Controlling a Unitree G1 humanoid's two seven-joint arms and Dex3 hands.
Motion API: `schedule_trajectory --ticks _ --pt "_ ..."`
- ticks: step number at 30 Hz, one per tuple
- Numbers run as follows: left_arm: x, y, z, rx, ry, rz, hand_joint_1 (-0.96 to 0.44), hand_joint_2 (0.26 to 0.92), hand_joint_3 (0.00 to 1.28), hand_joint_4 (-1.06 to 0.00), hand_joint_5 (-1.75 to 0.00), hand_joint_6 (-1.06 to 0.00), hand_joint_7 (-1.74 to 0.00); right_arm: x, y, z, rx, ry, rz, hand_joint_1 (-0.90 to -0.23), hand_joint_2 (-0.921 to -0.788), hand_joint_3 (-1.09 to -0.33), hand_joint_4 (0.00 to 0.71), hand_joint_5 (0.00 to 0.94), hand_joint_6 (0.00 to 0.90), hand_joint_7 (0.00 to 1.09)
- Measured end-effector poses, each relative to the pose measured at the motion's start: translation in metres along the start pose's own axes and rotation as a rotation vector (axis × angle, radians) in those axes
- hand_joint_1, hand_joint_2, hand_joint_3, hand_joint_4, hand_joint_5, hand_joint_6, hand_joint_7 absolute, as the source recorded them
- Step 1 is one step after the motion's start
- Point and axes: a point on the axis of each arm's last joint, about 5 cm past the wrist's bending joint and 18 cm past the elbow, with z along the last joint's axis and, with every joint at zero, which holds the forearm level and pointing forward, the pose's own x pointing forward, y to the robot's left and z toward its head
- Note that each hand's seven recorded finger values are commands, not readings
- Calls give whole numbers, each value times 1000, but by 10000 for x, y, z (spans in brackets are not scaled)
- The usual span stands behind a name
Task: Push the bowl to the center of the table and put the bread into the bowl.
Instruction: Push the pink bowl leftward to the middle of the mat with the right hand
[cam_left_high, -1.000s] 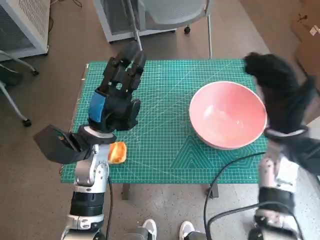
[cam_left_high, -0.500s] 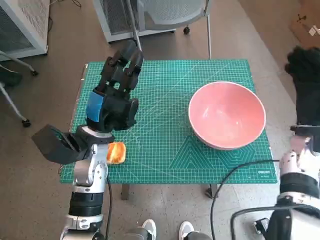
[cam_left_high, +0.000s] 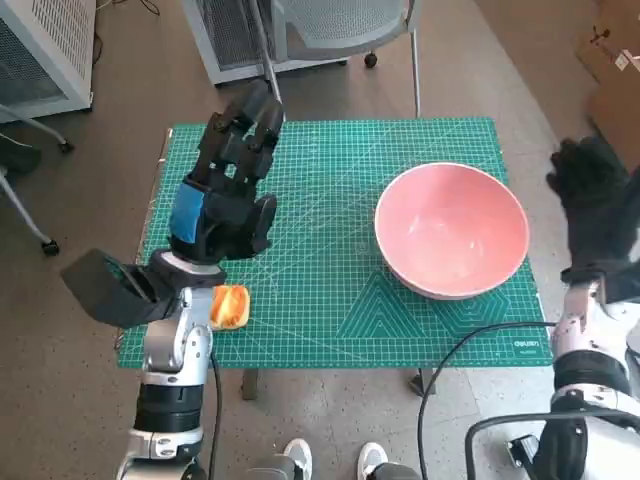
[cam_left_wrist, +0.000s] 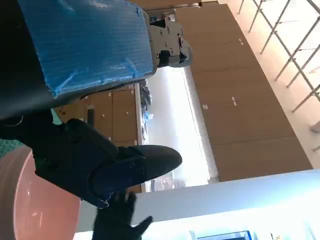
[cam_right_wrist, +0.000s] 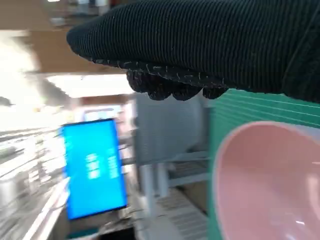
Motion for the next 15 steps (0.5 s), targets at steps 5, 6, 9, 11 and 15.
schedule_trajectory --ticks 5,6,9,11,15 --pt "1 8 17 7 -2 3 -446 611 800 1 1 1 -389 -8 64 -74 14 63 -12 -560 -921 -783 187 12 355 21" --pt "0 9 22 8 -2 3 -446 611 801 1 1 1 -389 -10 86 -95 22 77 -13 -556 -921 -785 188 12 356 22" --pt "-2 10 39 12 -4 1 -446 611 802 1 1 1 -390 -19 148 -154 44 111 -10 -542 -921 -795 188 10 356 20" --pt "-6 11 49 15 -6 0 -445 611 804 1 1 1 -391 -25 191 -188 58 128 -3 -550 -921 -792 189 8 352 17" --pt "-21 22 62 21 -1 2 -443 611 807 1 1 1 -390 -34 268 -240 77 147 11 -571 -921 -791 183 3 336 7"
